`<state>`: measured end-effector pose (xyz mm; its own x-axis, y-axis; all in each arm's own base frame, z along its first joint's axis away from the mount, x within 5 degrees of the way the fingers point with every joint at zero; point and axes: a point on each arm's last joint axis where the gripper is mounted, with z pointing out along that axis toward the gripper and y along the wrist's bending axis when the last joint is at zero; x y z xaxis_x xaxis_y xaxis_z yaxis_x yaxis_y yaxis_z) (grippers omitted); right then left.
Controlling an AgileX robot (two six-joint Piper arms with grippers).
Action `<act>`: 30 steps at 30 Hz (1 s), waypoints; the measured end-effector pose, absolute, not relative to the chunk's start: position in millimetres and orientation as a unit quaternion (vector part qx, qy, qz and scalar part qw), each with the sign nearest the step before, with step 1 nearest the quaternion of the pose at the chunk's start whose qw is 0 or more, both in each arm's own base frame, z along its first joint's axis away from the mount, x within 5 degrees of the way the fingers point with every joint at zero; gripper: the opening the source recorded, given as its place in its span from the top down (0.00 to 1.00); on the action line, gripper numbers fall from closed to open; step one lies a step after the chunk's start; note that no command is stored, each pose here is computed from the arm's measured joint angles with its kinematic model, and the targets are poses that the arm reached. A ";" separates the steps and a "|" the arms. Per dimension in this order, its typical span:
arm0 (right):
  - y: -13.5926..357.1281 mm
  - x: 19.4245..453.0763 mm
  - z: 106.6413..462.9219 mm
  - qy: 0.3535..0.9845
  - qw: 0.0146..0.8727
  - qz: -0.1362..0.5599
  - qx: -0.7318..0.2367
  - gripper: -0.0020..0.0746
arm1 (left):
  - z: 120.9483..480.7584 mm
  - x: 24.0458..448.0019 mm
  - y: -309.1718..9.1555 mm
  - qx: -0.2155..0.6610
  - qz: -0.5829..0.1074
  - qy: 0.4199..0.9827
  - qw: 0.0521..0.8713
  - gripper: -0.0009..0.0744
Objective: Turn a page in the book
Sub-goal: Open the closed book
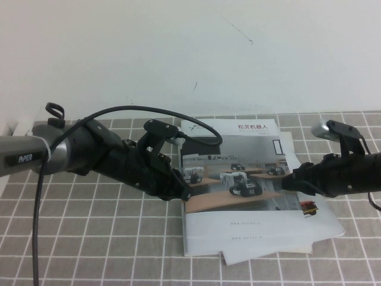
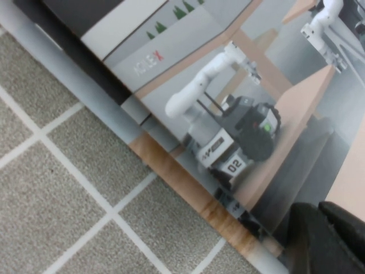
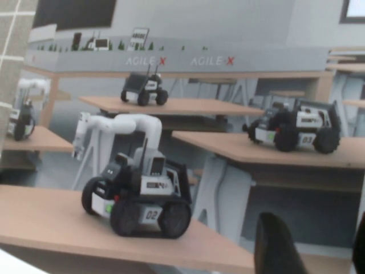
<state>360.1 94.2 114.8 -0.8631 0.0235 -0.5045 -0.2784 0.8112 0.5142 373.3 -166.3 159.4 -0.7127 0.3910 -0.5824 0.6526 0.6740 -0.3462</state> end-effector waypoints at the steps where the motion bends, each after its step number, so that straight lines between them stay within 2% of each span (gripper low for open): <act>1: 94.2 360.3 114.9 0.917 0.253 0.300 -0.068 0.59 | 159.4 373.3 -166.3 0.295 -0.275 0.883 0.238 0.99; 5: 94.9 360.9 120.1 0.913 0.263 0.305 -0.071 0.59 | 159.4 373.3 -166.3 0.295 -0.275 0.883 0.238 0.99; 16: 101.5 357.2 162.6 0.879 0.309 0.352 -0.093 0.59 | 159.4 373.3 -166.3 0.295 -0.275 0.883 0.238 0.99; 24: 107.9 354.4 165.1 0.866 0.311 0.372 -0.119 0.59 | 159.4 373.3 -166.3 0.295 -0.275 0.883 0.238 0.99; 30: 110.1 355.3 148.5 0.869 0.290 0.383 -0.116 0.59 | 159.4 373.3 -166.3 0.295 -0.275 0.883 0.238 0.99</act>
<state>355.3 110.1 148.5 -0.8052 0.0210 -0.5927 -0.4230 0.6801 0.5988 373.3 -166.3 159.4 -0.7127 0.3910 -0.5824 0.6526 0.6740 -0.3462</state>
